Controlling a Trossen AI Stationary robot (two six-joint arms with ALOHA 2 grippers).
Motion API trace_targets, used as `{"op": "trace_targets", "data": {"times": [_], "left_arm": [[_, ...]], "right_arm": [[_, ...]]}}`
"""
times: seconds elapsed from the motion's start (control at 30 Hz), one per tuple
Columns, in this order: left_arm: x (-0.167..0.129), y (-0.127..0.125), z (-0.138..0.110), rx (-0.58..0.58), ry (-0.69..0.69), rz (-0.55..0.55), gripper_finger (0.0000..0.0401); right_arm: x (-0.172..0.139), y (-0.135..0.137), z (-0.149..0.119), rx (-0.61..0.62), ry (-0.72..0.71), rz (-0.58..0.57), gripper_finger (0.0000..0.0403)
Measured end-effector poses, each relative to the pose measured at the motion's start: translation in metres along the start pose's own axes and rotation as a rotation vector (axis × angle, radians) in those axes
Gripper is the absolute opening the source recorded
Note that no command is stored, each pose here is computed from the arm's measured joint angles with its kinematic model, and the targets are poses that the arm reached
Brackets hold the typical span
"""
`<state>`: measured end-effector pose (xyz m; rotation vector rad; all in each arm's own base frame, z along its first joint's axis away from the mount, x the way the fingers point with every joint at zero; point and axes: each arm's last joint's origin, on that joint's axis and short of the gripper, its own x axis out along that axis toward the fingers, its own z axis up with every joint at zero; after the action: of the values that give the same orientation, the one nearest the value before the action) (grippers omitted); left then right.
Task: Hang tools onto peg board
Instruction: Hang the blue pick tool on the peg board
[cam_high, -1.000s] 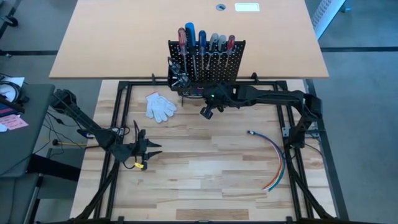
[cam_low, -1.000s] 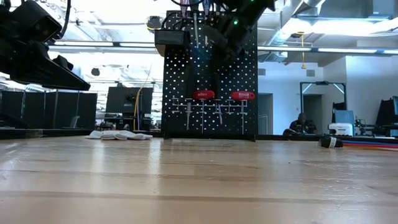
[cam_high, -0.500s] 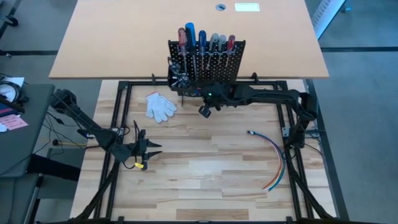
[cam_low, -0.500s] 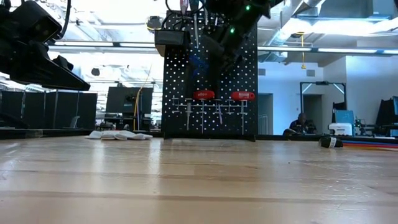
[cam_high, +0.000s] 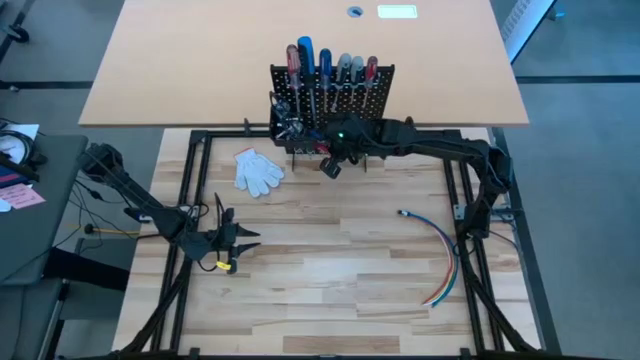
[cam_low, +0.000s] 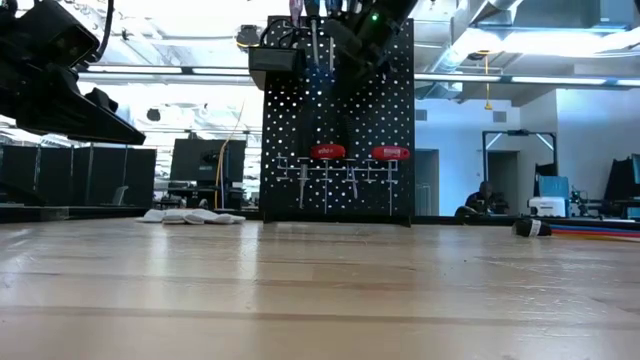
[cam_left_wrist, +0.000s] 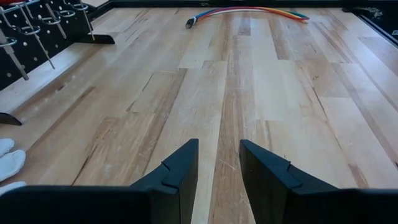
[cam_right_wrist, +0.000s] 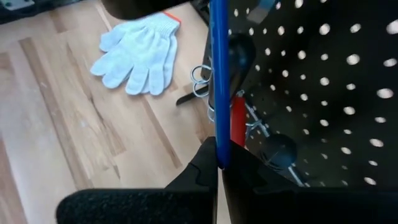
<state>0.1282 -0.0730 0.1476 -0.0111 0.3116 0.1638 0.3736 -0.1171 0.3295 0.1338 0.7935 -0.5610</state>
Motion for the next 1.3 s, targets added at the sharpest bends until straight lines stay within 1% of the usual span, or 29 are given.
{"op": "trace_targets", "data": {"times": [0.13, 0.23, 0.4, 0.5, 0.7, 0.87, 0.97, 1.1, 1.2, 1.3], "left_arm": [[0.000, 0.000, 0.000, 0.000, -0.002, 0.006, 0.0114], [0.001, 0.001, 0.000, -0.002, -0.002, 0.012, 0.0114], [0.002, 0.003, 0.001, -0.006, -0.001, 0.025, 0.0114], [0.003, 0.004, 0.001, -0.009, -0.001, 0.037, 0.0114], [0.004, 0.005, 0.001, -0.012, -0.001, 0.045, 0.0114], [0.004, 0.005, 0.002, 0.001, -0.006, 0.044, 0.0114], [0.004, 0.004, 0.006, 0.023, -0.044, 0.052, 0.0114], [0.004, 0.006, 0.012, 0.081, -0.092, 0.108, 0.0114], [0.007, 0.010, 0.017, 0.110, -0.101, 0.163, 0.0114], [0.010, 0.014, 0.025, 0.113, -0.106, 0.213, 0.0114]], "right_arm": [[0.002, -0.003, 0.000, 0.000, 0.009, 0.035, 0.0014], [0.002, -0.003, 0.000, -0.015, 0.012, 0.039, 0.0014], [0.002, -0.002, -0.005, -0.037, 0.068, 0.085, 0.0013], [0.001, -0.001, -0.006, -0.041, 0.077, 0.084, 0.0013], [0.002, -0.001, -0.001, -0.031, 0.018, 0.061, 0.0013], [0.002, -0.005, -0.005, -0.034, 0.060, 0.050, 0.0013], [0.003, -0.006, -0.006, -0.034, 0.070, 0.047, 0.0013], [0.002, -0.006, -0.005, -0.035, 0.068, 0.048, 0.0013], [0.003, -0.007, -0.005, -0.047, 0.067, 0.046, 0.0013], [0.015, -0.006, -0.006, -0.057, 0.074, 0.044, 0.0013]]}}
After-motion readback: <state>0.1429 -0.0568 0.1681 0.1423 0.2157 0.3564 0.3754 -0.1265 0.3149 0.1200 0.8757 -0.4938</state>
